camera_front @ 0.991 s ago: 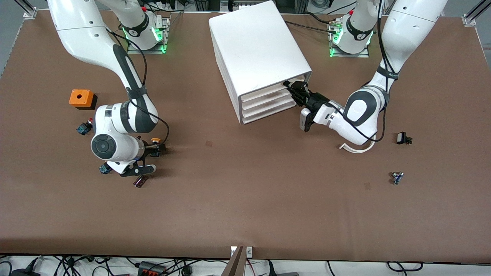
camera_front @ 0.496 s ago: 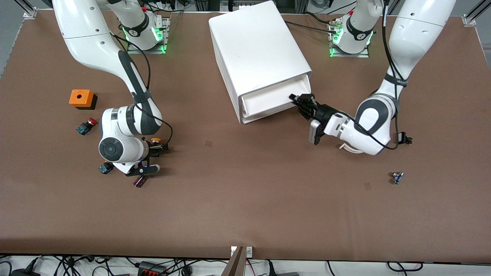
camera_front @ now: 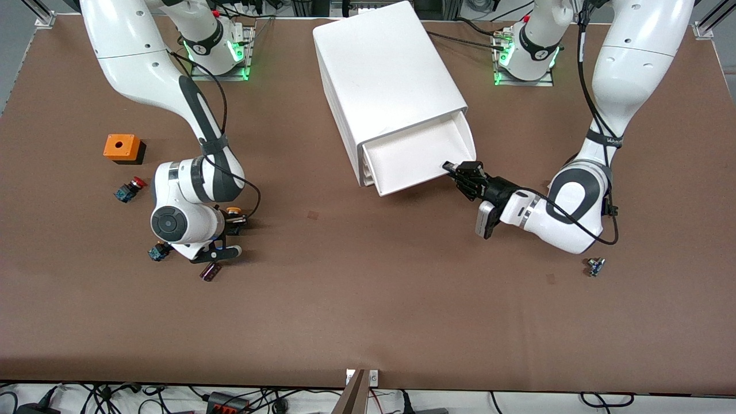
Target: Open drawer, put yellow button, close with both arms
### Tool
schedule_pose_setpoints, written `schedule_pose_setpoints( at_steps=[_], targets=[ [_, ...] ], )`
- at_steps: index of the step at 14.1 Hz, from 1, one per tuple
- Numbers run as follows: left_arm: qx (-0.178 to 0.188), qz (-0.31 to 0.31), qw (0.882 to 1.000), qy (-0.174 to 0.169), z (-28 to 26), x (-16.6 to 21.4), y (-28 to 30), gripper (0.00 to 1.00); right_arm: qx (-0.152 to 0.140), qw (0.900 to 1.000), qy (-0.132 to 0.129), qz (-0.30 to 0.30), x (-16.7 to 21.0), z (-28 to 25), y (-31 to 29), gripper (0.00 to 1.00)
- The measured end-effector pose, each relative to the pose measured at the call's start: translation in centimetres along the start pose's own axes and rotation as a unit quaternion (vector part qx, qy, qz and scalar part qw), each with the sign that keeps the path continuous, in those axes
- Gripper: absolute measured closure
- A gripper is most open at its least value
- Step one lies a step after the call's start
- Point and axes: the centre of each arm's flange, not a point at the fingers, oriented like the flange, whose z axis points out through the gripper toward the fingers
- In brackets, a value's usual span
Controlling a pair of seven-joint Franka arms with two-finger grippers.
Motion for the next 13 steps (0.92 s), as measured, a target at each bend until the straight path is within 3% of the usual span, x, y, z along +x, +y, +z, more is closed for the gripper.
schedule_pose_setpoints(
  at_steps=[2, 5, 7, 8, 10, 13],
  targets=[
    [0.014, -0.002, 1.000, 0.009, -1.1, 0.0, -0.6, 0.60, 0.000, 1.000, 0.000, 0.000, 0.0, -0.1, 0.0, 0.59],
    [0.008, -0.022, 1.000, 0.015, -3.2, -0.5, -0.4, 0.30, 0.001, 1.000, 0.011, -0.003, 0.2, -1.2, -0.4, 0.59],
    [0.012, -0.079, 0.997, 0.008, -5.1, 0.3, 1.8, 0.10, 0.011, 0.999, 0.040, -0.006, 1.0, -4.3, -1.5, 0.59],
    [0.032, -0.114, 0.993, -0.002, -6.1, 0.9, 3.6, 0.00, 0.017, 0.998, 0.059, -0.011, 1.4, -6.5, -2.5, 0.59],
    [0.098, -0.180, 0.978, -0.023, -8.2, 1.9, 7.8, 0.00, 0.022, 0.995, 0.096, -0.027, 1.9, -11.3, -4.7, 0.59],
    [0.209, -0.247, 0.946, -0.036, -10.0, 2.7, 12.0, 0.00, 0.026, 0.986, 0.153, -0.053, 1.8, -18.2, -8.1, 0.59]
  ],
)
